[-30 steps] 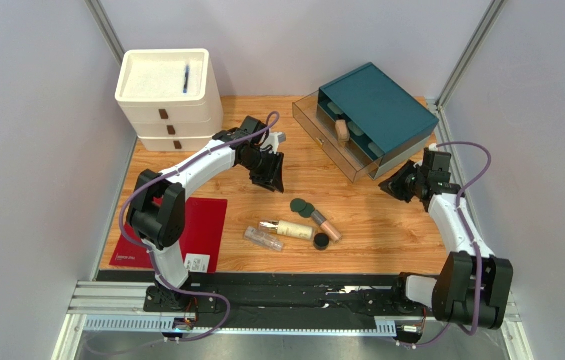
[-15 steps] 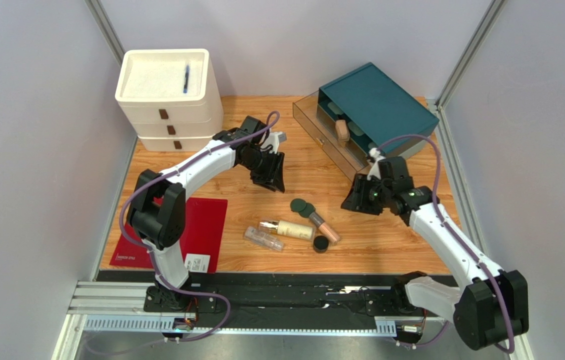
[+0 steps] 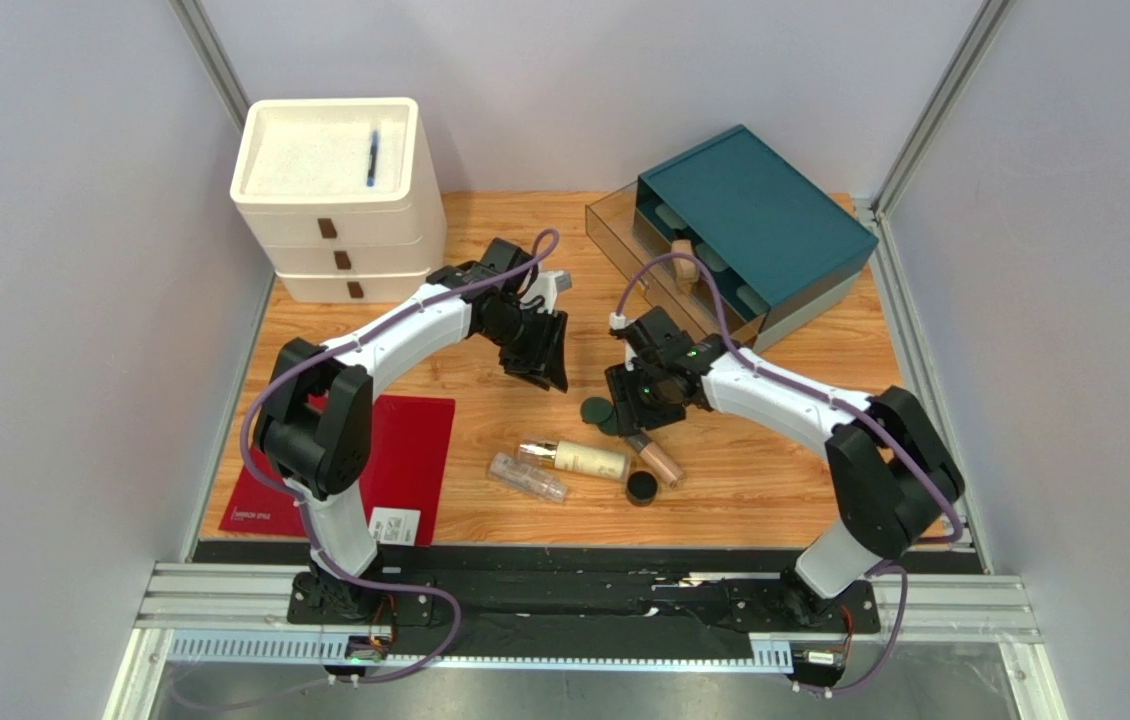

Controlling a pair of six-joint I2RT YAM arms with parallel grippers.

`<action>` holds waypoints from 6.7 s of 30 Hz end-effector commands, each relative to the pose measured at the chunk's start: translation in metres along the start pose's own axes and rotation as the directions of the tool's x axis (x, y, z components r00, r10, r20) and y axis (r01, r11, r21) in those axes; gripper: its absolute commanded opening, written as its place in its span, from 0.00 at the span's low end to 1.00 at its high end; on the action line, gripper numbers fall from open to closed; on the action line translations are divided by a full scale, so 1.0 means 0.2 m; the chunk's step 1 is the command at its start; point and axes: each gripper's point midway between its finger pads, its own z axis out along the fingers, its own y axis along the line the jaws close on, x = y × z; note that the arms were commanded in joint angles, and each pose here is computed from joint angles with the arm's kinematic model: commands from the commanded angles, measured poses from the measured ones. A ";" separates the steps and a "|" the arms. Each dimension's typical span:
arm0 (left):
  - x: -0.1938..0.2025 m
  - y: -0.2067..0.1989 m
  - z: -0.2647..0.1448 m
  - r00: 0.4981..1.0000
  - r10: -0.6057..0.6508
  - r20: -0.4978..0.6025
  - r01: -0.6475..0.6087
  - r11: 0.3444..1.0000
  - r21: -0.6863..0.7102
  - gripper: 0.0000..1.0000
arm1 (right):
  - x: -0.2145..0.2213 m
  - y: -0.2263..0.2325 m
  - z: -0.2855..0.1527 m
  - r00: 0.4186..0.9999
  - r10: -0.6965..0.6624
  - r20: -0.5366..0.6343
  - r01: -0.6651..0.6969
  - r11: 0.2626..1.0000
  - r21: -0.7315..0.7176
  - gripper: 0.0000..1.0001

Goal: Organize the makeup

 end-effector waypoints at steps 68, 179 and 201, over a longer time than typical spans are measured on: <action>-0.08 -0.02 -0.08 0.998 0.037 0.053 -0.036 0.999 -0.025 0.46 | -1.32 -0.49 -0.68 0.832 -0.210 0.513 -0.022 0.912 0.410 0.00; 0.30 0.05 0.44 0.632 0.649 -0.423 -0.772 0.571 -0.278 0.00 | -1.00 -1.31 -0.36 0.839 0.443 0.317 -0.525 0.812 0.256 0.00; -0.21 -0.45 -0.23 0.630 0.776 -0.004 -0.679 0.549 -0.487 0.00 | -1.01 -1.30 -0.34 0.846 0.436 0.308 -0.511 0.828 0.232 0.00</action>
